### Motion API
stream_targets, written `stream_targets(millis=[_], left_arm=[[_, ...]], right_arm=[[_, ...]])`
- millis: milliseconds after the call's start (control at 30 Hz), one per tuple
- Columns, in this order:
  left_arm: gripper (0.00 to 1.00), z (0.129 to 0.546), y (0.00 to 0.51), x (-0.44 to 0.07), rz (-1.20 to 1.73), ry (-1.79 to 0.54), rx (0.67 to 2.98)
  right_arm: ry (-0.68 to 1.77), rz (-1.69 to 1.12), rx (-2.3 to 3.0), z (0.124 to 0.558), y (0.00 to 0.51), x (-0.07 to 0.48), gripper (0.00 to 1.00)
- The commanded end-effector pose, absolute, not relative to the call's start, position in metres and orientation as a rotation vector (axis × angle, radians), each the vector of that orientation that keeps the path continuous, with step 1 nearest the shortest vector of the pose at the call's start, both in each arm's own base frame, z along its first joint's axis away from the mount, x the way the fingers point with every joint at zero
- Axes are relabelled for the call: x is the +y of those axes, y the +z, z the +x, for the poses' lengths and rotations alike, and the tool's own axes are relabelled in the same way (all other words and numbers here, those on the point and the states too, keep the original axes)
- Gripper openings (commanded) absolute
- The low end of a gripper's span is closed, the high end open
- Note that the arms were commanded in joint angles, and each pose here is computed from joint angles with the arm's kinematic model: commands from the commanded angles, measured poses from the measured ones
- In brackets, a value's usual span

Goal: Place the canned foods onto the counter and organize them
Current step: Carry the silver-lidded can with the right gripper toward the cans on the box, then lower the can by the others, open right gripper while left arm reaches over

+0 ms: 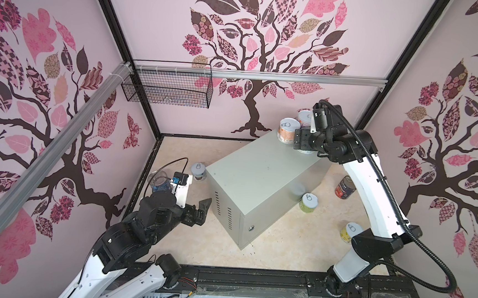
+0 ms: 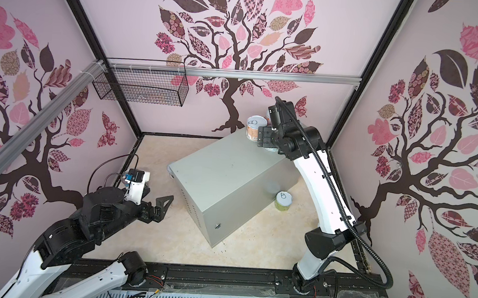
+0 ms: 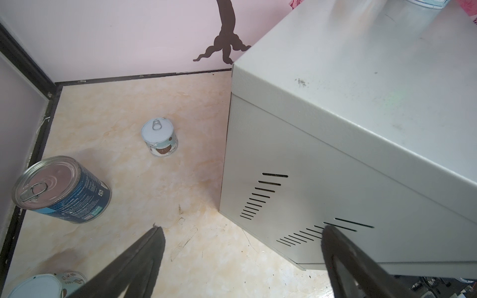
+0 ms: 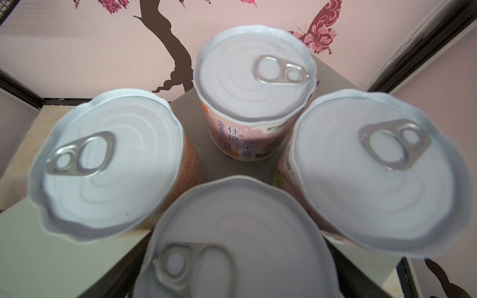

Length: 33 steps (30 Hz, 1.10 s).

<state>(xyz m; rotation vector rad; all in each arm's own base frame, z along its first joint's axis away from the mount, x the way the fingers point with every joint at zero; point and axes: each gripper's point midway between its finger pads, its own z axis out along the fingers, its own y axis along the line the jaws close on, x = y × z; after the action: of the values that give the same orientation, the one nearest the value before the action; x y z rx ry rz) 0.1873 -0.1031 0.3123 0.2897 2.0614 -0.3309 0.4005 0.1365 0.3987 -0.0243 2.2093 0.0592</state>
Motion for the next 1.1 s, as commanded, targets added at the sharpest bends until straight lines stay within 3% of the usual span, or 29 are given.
stream_targets(millis=[0, 433, 600, 700, 900, 1067], left_arm=[[0.98, 0.188, 0.319, -0.101, 0.285, -0.325, 2.042], [0.97, 0.185, 0.358, -0.086, 0.211, -0.319, 1.965], [0.87, 0.196, 0.408, -0.097, 0.185, -0.382, 1.862], [0.75, 0.210, 0.425, -0.113, 0.215, -0.389, 1.840], [0.53, 0.246, 0.440, -0.159, 0.303, -0.418, 1.824], [0.45, 0.279, 0.447, -0.199, 0.346, -0.451, 1.811]], right_arm=[[0.063, -0.021, 2.176, 0.403, 0.408, 0.134, 0.92], [0.117, -0.035, 2.142, 0.389, 0.425, 0.134, 1.00], [0.169, -0.032, 2.106, 0.378, 0.441, 0.134, 1.00], [0.189, -0.029, 2.080, 0.369, 0.451, 0.131, 1.00], [0.218, -0.010, 2.014, 0.347, 0.467, 0.120, 1.00], [0.248, 0.012, 1.971, 0.328, 0.471, 0.111, 0.95]])
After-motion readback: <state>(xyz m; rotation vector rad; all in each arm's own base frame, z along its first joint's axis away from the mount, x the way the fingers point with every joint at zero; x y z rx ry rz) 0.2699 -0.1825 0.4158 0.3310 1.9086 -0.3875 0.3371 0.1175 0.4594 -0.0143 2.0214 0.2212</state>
